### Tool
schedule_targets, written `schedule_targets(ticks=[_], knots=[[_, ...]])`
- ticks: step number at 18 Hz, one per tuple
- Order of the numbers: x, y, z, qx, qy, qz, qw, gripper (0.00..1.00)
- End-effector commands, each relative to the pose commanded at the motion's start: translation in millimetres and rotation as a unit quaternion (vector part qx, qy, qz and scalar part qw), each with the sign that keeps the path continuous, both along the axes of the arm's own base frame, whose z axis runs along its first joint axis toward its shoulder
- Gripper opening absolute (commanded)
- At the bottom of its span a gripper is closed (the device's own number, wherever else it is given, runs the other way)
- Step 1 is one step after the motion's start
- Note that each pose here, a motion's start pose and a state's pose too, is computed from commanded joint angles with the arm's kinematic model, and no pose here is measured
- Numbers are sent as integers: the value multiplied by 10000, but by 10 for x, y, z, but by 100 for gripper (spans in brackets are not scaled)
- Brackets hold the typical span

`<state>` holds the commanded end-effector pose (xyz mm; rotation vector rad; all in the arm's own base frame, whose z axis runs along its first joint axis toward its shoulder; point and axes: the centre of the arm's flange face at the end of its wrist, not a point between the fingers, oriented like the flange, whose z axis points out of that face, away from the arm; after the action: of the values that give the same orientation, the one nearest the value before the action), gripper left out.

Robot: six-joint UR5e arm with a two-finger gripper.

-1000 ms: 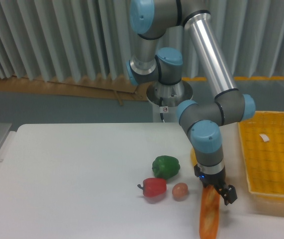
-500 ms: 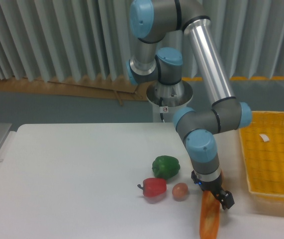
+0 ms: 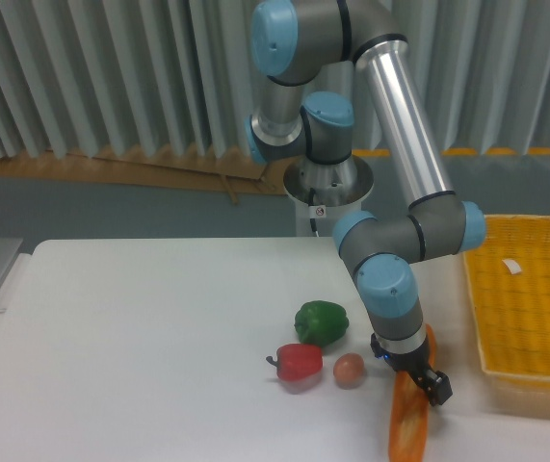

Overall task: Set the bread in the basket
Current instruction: 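Lower further and close the gripper on the baguette's end, then lift the baguette and carry it over the yellow basket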

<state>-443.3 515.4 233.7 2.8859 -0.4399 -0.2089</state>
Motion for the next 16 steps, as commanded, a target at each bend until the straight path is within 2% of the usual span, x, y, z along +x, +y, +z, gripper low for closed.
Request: schedule_targets(ticks=[2,10,16], knots=[[3,-3,-7,-6,-7,-7,10000,31],[15,-51,289,159,96,-1,9998,30],[122,-128,570,436,35,11,9990,30]])
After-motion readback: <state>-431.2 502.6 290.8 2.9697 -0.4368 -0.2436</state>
